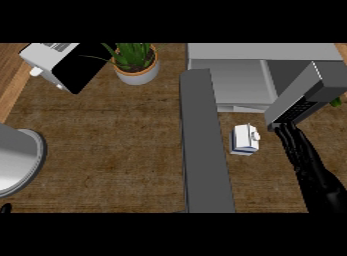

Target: Pick up the milk, place it into the microwave and close the microwave

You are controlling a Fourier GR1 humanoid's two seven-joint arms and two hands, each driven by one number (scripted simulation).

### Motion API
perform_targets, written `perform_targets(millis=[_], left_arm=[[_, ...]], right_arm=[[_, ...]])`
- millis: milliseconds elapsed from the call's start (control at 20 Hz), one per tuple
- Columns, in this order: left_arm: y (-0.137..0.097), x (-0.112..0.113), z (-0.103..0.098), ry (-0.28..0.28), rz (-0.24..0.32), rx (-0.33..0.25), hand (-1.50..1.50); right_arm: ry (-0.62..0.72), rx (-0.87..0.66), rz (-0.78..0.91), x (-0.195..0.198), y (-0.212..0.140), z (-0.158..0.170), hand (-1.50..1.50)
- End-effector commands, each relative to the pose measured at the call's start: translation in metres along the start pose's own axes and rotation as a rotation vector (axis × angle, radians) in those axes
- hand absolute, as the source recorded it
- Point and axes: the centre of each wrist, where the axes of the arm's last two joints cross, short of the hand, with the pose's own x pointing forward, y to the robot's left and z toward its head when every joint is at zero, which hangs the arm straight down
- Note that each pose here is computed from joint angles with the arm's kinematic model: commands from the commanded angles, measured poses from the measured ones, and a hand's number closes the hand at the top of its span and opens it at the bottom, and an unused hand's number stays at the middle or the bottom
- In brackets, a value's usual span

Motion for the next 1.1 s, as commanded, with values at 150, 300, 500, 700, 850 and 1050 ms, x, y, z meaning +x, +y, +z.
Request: perform_targets(millis=[150, 300, 500, 700, 850, 1050], left_arm=[[0.012, 0.005, 0.011, -0.001, 0.000, -0.004, -1.50], [0.022, -0.002, 0.014, -0.019, -0.033, 0.006, -1.50], [0.024, -0.006, 0.029, 0.003, -0.011, 0.005, -1.50], [0.029, -0.010, 0.039, -0.004, -0.013, 0.004, -1.50], [0.046, 0.012, 0.034, -0.019, -0.028, 0.004, -1.50], [0.028, 0.003, 0.037, -0.013, -0.025, 0.005, -1.50]], right_arm=[[0.026, -0.005, 0.053, -0.050, -0.003, -0.018, -1.50], [0.026, 0.024, 0.058, -0.058, 0.005, -0.002, -1.50], [0.065, 0.007, 0.093, -0.086, -0.006, -0.029, -1.50], [0.077, 0.002, 0.162, -0.100, -0.004, -0.030, -1.50], [0.101, -0.048, 0.156, -0.115, -0.010, -0.059, -1.50], [0.131, -0.064, 0.175, -0.127, -0.032, -0.045, -1.50]])
